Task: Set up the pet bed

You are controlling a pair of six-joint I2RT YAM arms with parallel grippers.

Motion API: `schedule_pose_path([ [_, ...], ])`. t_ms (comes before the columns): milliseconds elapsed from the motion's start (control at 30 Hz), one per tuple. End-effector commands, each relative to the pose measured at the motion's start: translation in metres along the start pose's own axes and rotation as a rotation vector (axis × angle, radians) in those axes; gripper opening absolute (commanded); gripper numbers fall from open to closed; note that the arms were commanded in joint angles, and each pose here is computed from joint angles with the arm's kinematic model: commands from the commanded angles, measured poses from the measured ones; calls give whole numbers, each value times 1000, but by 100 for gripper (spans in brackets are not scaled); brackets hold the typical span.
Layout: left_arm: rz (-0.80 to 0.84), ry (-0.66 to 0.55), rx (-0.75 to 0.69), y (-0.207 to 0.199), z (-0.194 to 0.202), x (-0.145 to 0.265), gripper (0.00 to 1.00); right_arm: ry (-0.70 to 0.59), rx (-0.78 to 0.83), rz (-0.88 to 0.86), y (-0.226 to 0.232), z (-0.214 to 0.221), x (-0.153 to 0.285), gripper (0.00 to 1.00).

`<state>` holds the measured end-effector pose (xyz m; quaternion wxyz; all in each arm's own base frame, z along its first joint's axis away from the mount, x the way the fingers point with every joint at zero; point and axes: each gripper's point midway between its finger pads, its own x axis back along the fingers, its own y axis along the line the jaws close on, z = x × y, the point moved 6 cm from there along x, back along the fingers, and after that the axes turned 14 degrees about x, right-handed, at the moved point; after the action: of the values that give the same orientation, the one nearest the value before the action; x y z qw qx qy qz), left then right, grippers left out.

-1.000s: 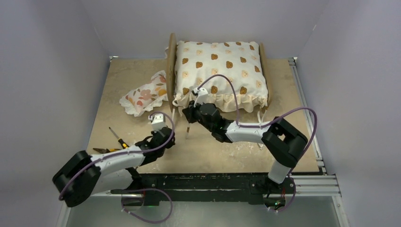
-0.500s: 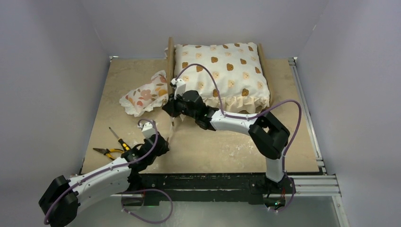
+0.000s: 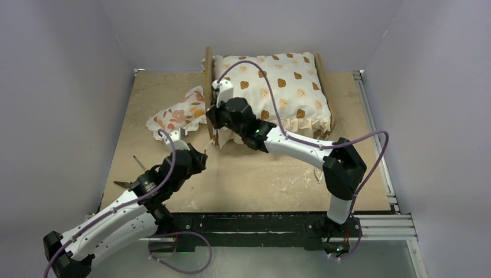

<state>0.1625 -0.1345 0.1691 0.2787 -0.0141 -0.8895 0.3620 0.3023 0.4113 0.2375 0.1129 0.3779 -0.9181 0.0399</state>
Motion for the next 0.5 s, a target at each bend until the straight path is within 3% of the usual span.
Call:
schedule_pose_path([
  [0, 33, -42, -94, -29, -33, 24, 0, -137, 5, 117, -42, -67, 21, 5],
  [333, 143, -75, -167, -68, -72, 60, 0, -94, -4, 33, -33, -33, 19, 8],
  [467, 104, -197, -170, -65, -99, 78, 0, -59, -13, -11, -29, -12, 19, 9],
])
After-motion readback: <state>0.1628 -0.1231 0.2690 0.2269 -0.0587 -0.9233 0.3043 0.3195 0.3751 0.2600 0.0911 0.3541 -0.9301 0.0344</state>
